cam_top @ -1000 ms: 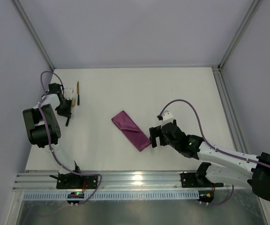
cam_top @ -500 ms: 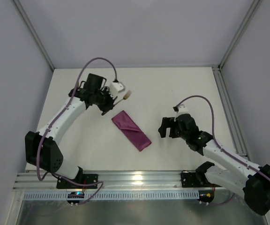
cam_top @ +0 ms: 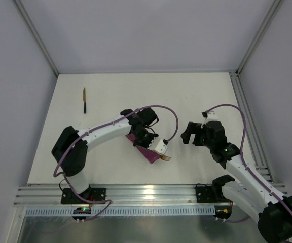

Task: Fold the napkin into a case and place the utensils inside
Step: Pass from the left arm to the right, then insert the fork into the folded napkin.

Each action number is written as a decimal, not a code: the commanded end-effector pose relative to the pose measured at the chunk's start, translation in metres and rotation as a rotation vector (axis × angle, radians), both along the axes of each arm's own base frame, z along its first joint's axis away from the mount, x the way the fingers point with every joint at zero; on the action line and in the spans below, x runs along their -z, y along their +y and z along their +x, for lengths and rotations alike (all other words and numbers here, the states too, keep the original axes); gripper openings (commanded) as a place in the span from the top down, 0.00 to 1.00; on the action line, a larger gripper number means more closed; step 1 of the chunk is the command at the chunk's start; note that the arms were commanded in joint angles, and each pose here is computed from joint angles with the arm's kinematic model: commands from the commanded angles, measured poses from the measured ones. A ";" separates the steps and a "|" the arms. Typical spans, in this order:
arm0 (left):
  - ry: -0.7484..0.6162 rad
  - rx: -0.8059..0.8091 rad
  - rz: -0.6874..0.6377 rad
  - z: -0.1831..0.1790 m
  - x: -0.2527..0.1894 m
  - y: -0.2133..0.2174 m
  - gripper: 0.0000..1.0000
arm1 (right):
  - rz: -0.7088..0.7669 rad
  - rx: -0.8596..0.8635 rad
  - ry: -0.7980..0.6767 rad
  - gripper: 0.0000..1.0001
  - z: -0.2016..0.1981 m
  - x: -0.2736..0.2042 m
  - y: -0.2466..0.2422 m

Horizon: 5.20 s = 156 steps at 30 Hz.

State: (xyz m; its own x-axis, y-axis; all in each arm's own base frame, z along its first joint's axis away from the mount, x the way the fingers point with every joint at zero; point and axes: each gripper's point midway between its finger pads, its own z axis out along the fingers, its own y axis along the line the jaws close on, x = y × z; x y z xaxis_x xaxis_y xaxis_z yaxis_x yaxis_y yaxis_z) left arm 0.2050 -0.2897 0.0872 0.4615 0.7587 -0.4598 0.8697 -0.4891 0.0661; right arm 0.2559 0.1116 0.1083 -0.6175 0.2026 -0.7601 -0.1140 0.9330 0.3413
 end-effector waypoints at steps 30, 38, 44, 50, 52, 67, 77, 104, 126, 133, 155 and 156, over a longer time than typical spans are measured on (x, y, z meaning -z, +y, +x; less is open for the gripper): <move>-0.117 0.225 0.049 0.020 0.061 -0.035 1.00 | 0.520 -0.205 0.311 0.46 -0.097 0.020 0.065; -0.141 0.214 0.051 0.025 0.064 -0.035 1.00 | 0.575 -0.195 0.437 0.51 -0.116 0.044 0.075; -0.140 0.213 0.061 0.025 0.069 -0.032 1.00 | 0.605 -0.187 0.446 0.57 -0.110 0.047 0.087; -0.141 0.206 0.057 0.025 0.069 -0.033 1.00 | 0.577 -0.157 0.468 0.67 -0.103 0.060 0.091; -0.140 0.204 0.057 0.025 0.069 -0.033 1.00 | 0.568 -0.162 0.469 0.68 -0.102 0.061 0.093; -0.160 0.098 0.044 0.034 0.058 -0.039 0.79 | 0.627 -0.011 0.471 0.96 -0.091 0.064 0.089; -0.162 0.041 -0.007 0.035 0.032 -0.046 0.49 | 0.684 0.071 0.501 0.96 -0.090 0.065 0.087; -0.153 -1.240 -0.123 0.192 0.006 0.119 0.50 | 0.628 0.020 0.449 0.96 -0.062 0.035 0.100; -0.010 -1.216 -0.048 0.169 0.056 0.116 0.84 | 0.708 0.080 0.423 0.96 -0.016 0.043 0.146; -0.024 -1.229 -0.045 0.170 0.056 0.125 0.80 | 0.724 0.174 0.334 0.96 -0.008 0.040 0.138; -0.019 -1.259 -0.076 0.174 0.048 0.128 0.74 | 0.734 0.171 0.358 0.96 -0.008 0.047 0.165; -0.017 -1.261 -0.073 0.174 0.049 0.128 0.74 | 0.731 0.169 0.358 0.96 -0.007 0.046 0.167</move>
State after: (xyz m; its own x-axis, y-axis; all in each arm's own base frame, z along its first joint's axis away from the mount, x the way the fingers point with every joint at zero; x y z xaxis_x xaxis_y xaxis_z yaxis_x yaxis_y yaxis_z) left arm 0.3705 -0.1595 0.0214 -0.5662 0.6802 -0.4656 0.7451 0.6639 0.0638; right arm 0.2346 0.2664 0.0403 -0.7382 0.6573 -0.1520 0.2764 0.5002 0.8206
